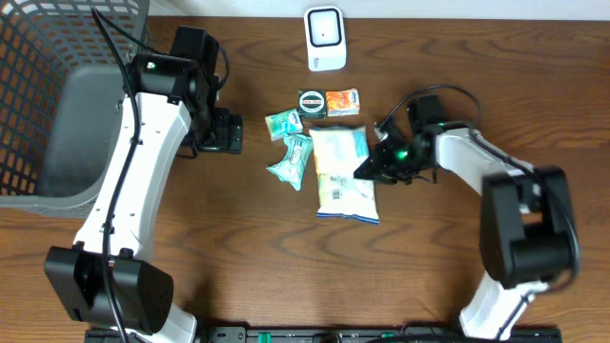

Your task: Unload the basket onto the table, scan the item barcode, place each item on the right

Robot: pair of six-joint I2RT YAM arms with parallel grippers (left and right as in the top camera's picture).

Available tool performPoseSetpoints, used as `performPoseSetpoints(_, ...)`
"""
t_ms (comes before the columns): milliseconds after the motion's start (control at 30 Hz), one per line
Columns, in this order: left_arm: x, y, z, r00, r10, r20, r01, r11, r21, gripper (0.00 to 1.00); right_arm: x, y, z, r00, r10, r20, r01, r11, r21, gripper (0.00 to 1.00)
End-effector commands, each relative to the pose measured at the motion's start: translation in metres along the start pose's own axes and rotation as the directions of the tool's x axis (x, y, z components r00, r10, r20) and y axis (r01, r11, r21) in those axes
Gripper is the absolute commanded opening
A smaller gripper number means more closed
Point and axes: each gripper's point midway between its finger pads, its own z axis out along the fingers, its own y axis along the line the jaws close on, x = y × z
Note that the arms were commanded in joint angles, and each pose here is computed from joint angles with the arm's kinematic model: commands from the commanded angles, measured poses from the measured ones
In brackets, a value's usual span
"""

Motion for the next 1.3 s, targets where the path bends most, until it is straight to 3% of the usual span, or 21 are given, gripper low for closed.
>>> performPoseSetpoints(0,0.0,0.004,0.002,1.0,-0.014,-0.004,0.014,1.0,-0.017,0.98,-0.017,0.044,-0.05,0.979,-0.133,0.156,0.138,0.99,-0.023,0.01)
performPoseSetpoints(167,0.0,0.004,0.002,1.0,-0.014,-0.004,0.014,1.0,-0.017,0.98,-0.018,0.069,-0.081,0.938,-0.241,0.248,0.243,0.97,0.022,0.01)
performPoseSetpoints(467,0.0,0.004,0.002,1.0,-0.015,-0.004,0.015,1.0,-0.017,0.98,-0.017,0.134,-0.122,0.895,-0.252,0.368,0.332,0.927,-0.173,0.01)
performPoseSetpoints(600,0.0,0.004,0.002,1.0,-0.014,-0.004,0.014,1.0,-0.017,0.98,-0.024,0.148,-0.15,0.849,-0.229,0.476,0.323,0.938,-0.125,0.01)
performPoseSetpoints(800,0.0,0.004,0.002,1.0,-0.014,-0.004,0.014,1.0,-0.017,0.97,-0.011,0.178,-0.196,0.724,-0.294,0.624,0.384,0.923,-0.01,0.01)
performPoseSetpoints(1033,0.0,0.004,0.002,1.0,-0.014,-0.004,0.014,1.0,-0.017,0.98,0.016,0.209,-0.211,0.685,-0.342,0.643,0.478,0.877,-0.043,0.01)
performPoseSetpoints(1267,0.0,0.004,0.002,1.0,-0.014,-0.004,0.014,1.0,-0.017,0.98,0.028,0.223,-0.2,0.692,-0.37,0.62,0.514,0.855,-0.064,0.01)
